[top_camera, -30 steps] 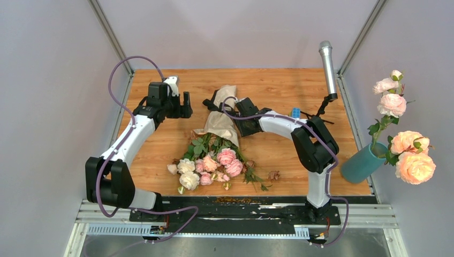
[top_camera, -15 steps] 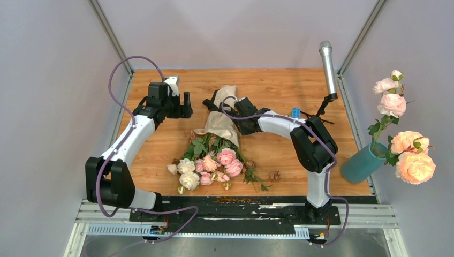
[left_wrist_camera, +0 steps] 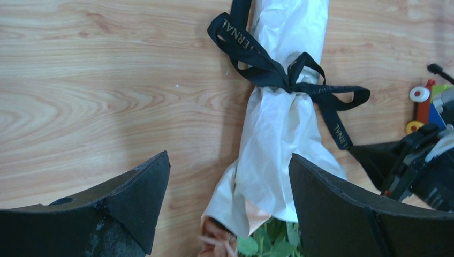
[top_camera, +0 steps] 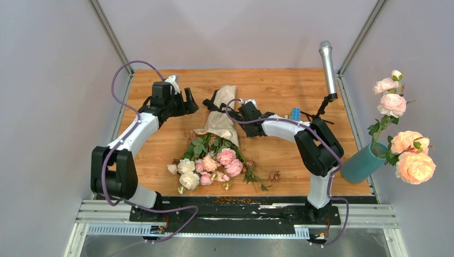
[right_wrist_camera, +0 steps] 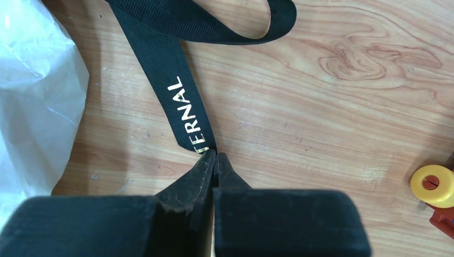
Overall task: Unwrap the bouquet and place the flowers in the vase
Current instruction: Untie the ribbon from the wrapping paper.
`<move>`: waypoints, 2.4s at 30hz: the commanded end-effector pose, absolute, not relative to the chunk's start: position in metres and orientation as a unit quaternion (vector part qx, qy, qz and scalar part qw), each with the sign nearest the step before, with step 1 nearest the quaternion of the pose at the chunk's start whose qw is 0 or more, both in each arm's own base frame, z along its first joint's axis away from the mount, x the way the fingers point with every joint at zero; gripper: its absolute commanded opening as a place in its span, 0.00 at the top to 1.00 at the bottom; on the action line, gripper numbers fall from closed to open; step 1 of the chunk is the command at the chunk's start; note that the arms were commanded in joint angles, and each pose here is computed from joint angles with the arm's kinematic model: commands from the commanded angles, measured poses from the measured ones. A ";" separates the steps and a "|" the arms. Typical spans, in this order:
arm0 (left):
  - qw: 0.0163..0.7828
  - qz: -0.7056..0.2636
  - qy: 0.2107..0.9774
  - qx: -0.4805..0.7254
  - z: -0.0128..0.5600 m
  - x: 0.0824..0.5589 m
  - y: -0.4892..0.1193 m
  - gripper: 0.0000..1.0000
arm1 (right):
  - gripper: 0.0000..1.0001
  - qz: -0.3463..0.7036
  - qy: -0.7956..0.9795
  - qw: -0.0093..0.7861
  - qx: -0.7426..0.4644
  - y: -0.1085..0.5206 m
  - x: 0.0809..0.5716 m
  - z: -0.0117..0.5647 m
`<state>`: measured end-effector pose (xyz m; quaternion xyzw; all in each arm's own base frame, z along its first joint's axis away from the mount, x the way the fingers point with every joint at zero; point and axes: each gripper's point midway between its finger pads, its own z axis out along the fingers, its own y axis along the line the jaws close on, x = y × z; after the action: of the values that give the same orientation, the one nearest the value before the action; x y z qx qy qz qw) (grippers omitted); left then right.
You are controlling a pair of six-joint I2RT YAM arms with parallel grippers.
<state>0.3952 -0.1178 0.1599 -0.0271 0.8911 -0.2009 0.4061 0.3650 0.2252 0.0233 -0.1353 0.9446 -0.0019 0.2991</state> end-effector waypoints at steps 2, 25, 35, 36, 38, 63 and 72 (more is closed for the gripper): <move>0.396 -0.268 0.874 -0.082 0.149 0.423 -0.142 0.15 | 1.00 0.010 0.934 0.337 -0.117 0.230 0.376 0.044; 0.324 -0.305 0.876 -0.186 0.076 0.485 -0.182 0.35 | 1.00 0.032 0.934 0.332 -0.124 0.239 0.374 0.039; 0.312 -0.319 0.876 -0.185 0.071 0.488 -0.192 0.42 | 1.00 0.032 0.934 0.331 -0.128 0.236 0.371 0.038; 0.311 -0.320 0.876 -0.185 0.071 0.489 -0.193 0.43 | 1.00 0.032 0.934 0.331 -0.129 0.236 0.370 0.038; 0.307 -0.323 0.876 -0.186 0.070 0.489 -0.195 0.45 | 1.00 0.031 0.935 0.330 -0.130 0.236 0.369 0.037; 0.398 -0.327 0.837 -0.185 0.126 0.486 -0.194 1.00 | 1.00 0.022 0.936 0.329 -0.124 0.226 0.362 0.036; 0.430 -0.318 0.834 -0.134 0.144 0.484 -0.197 1.00 | 1.00 0.022 0.937 0.327 -0.123 0.226 0.361 0.035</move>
<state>0.4780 -0.1966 0.1145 -0.1712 0.8489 -0.3212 0.3834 0.3586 0.2246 0.0233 -0.1348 0.9406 0.0152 0.3111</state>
